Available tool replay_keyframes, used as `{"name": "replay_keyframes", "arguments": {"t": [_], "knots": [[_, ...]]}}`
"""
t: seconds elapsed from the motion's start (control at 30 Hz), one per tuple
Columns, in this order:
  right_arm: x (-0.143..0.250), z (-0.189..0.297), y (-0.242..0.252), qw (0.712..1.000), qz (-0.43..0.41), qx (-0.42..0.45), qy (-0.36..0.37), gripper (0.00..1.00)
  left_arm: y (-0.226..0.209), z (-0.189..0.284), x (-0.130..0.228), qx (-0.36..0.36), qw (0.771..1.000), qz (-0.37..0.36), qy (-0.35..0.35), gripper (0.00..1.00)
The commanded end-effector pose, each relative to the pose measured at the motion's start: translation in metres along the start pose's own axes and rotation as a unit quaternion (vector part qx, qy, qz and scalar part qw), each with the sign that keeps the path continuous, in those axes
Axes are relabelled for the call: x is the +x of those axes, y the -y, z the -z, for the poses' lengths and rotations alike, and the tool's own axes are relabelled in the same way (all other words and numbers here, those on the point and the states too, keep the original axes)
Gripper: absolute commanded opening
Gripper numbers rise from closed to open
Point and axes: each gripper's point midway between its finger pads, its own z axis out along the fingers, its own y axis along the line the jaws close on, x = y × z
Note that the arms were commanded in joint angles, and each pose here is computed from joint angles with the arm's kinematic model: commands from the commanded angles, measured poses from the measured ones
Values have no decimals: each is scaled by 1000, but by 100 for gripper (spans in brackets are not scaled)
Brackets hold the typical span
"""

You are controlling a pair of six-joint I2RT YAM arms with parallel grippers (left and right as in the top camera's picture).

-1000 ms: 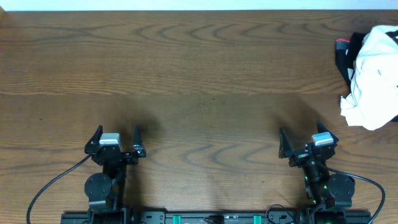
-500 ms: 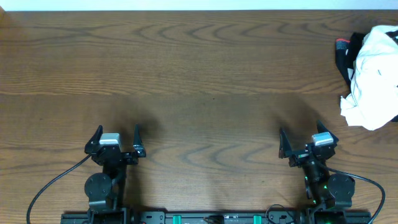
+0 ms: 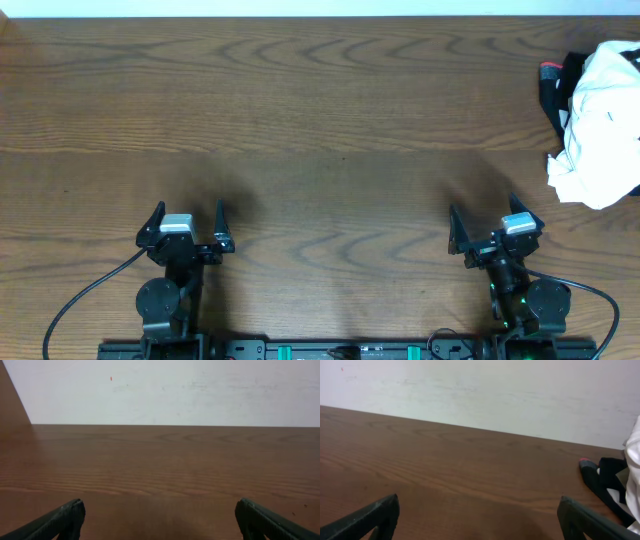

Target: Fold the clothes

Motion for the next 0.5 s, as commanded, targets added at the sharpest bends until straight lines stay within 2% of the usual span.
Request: {"name": "replay_keyframes", "arguments": {"t": [0.0, 0.47], "knots": [[1, 0, 0, 1000, 2, -1, 0, 99, 1, -1, 15, 2, 1000, 3, -22, 98], [1, 0, 0, 1000, 2, -1, 0, 99, 1, -2, 19, 2, 1000, 4, -30, 98]]}}
